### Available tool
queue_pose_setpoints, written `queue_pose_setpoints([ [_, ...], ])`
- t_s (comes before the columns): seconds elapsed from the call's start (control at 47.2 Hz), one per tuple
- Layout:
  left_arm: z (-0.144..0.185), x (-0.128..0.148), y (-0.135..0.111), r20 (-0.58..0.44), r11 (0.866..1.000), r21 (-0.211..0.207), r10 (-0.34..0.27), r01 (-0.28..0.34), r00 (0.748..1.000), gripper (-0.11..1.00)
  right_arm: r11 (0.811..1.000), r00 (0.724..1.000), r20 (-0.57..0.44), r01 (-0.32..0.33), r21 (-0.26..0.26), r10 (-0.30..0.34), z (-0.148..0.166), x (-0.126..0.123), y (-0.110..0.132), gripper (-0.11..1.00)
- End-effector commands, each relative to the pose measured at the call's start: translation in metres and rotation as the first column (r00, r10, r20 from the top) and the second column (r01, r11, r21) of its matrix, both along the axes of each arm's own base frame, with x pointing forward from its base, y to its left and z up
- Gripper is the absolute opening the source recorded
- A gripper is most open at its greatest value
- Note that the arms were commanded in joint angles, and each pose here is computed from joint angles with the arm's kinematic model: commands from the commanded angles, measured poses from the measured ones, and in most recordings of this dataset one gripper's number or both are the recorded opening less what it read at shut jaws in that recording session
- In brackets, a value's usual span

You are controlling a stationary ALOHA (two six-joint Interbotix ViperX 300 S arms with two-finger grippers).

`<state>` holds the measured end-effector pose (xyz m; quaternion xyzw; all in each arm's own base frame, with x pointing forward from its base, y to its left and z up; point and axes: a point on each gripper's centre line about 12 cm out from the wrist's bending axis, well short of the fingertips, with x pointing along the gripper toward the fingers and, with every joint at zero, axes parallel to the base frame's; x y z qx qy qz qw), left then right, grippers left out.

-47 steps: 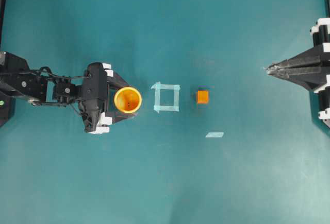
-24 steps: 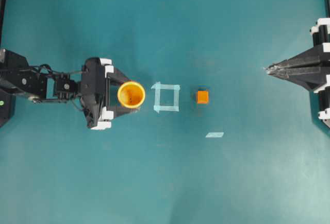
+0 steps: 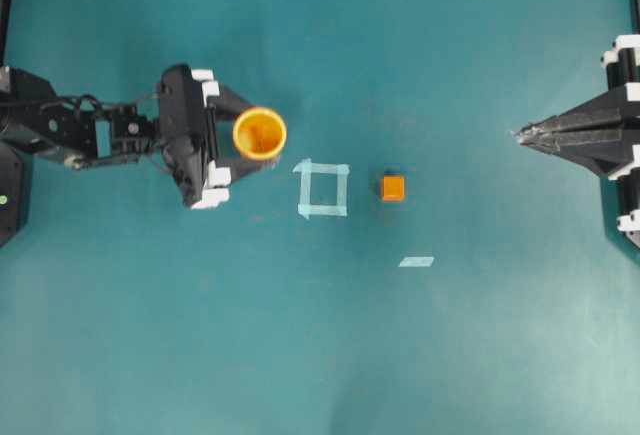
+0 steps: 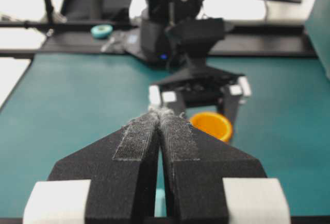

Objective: Move the cup backward with left arm.
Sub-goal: 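Drag the gripped cup backward toward the table's far edge with the left gripper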

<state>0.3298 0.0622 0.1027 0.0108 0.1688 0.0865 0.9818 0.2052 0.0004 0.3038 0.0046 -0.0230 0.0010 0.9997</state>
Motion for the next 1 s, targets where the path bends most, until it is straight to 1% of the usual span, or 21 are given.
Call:
queue_pose_setpoints([
  [0.0,0.01,0.006,0.013,0.045,0.999,0.011,0.03,-0.031,0.999,0.63,1.0,0.999,0.035,0.002,0.0,-0.002,0.014,0.002,0.0,0.0],
  [0.191,0.012,0.005,0.037,0.072,0.995,0.016,0.098,-0.1,0.993,0.63,1.0,0.999,0.035,0.0,0.0,0.0,0.014,0.003,0.0,0.0],
  [0.318,0.012,0.002,0.054,0.085,0.989,0.019,0.147,-0.149,0.986,0.63,1.0,0.999,0.034,0.002,0.0,-0.002,0.014,0.003,0.0,0.0],
  [0.487,0.01,0.0,0.072,0.087,0.98,0.019,0.196,-0.199,0.977,0.63,1.0,0.999,0.035,0.0,0.0,0.0,0.014,0.003,0.0,0.0],
  [0.635,0.009,0.0,0.086,0.091,0.973,0.021,0.229,-0.232,0.969,0.63,1.0,0.999,0.038,0.002,0.0,-0.002,0.015,0.002,0.0,0.0],
  [0.974,0.006,0.003,0.12,0.109,0.951,0.023,0.305,-0.309,0.946,0.63,1.0,0.999,0.043,0.0,0.0,0.0,0.017,0.002,0.0,0.0],
])
